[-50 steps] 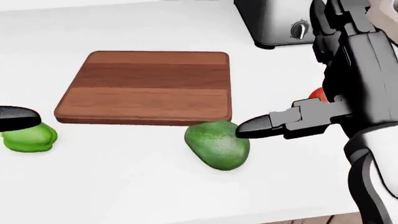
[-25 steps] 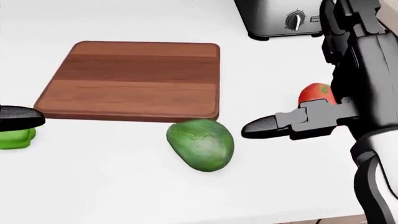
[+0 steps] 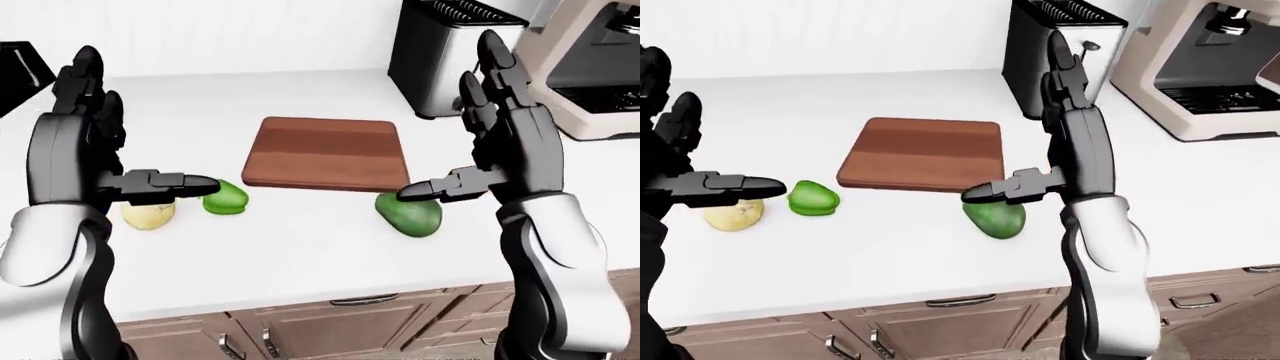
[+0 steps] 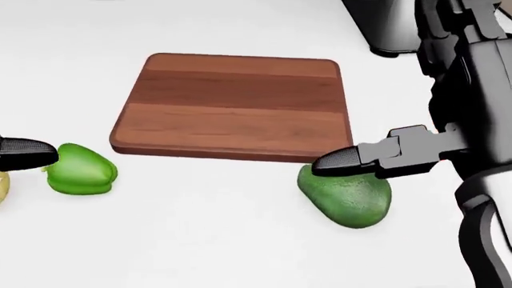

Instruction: Place the avocado, onion, tomato and bell pepper on the cutting board.

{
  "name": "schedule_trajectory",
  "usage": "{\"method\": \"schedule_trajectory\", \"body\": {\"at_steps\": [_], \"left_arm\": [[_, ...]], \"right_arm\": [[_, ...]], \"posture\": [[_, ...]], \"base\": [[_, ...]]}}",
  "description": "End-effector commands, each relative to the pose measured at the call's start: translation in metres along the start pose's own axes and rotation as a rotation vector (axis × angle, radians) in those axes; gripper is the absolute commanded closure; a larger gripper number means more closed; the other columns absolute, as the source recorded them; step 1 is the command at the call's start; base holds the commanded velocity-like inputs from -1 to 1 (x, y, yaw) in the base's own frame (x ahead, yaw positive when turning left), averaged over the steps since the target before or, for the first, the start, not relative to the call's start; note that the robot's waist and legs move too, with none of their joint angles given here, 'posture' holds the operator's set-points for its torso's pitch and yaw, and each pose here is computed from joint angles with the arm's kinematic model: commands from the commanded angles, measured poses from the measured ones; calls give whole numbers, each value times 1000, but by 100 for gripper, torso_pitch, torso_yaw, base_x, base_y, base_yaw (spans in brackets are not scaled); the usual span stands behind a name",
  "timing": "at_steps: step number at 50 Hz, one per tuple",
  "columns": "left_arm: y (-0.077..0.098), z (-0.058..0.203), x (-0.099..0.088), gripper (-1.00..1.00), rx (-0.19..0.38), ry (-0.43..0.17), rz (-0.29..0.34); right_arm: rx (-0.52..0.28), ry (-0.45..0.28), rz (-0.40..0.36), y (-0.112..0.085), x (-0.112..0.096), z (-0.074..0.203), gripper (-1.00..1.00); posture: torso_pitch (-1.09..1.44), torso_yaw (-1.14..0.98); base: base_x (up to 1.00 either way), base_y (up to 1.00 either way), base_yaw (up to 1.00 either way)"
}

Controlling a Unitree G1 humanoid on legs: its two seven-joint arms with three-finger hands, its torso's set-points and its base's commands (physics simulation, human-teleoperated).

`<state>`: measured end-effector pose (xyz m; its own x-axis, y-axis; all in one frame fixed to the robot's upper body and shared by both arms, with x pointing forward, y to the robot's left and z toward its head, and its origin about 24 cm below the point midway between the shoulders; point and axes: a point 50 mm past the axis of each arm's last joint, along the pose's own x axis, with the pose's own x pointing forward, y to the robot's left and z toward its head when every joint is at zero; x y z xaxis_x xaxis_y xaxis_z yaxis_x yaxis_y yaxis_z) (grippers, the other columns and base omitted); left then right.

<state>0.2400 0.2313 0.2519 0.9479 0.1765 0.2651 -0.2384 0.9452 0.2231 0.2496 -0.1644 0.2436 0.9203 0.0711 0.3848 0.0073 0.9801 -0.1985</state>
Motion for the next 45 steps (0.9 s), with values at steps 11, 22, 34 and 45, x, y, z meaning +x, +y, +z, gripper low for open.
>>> {"method": "schedule_trajectory", "body": {"at_steps": [11, 22, 34, 45], "left_arm": [[5, 21, -2, -100, 18, -102, 18], [4, 19, -2, -100, 20, -100, 16], [5, 16, -4, -100, 20, -98, 20], [4, 20, -3, -100, 35, -114, -3]], "right_arm": [[-9, -43, -73, -13, 6, 13, -100], [-121, 52, -182, -40, 17, 3, -100], [-209, 171, -274, -67, 14, -16, -100], [-327, 287, -331, -91, 12, -49, -100]], "posture": [[0, 0], [0, 0], [0, 0], [0, 0]], "base": [[2, -2, 0], [0, 0, 0], [0, 0, 0], [0, 0, 0]]}}
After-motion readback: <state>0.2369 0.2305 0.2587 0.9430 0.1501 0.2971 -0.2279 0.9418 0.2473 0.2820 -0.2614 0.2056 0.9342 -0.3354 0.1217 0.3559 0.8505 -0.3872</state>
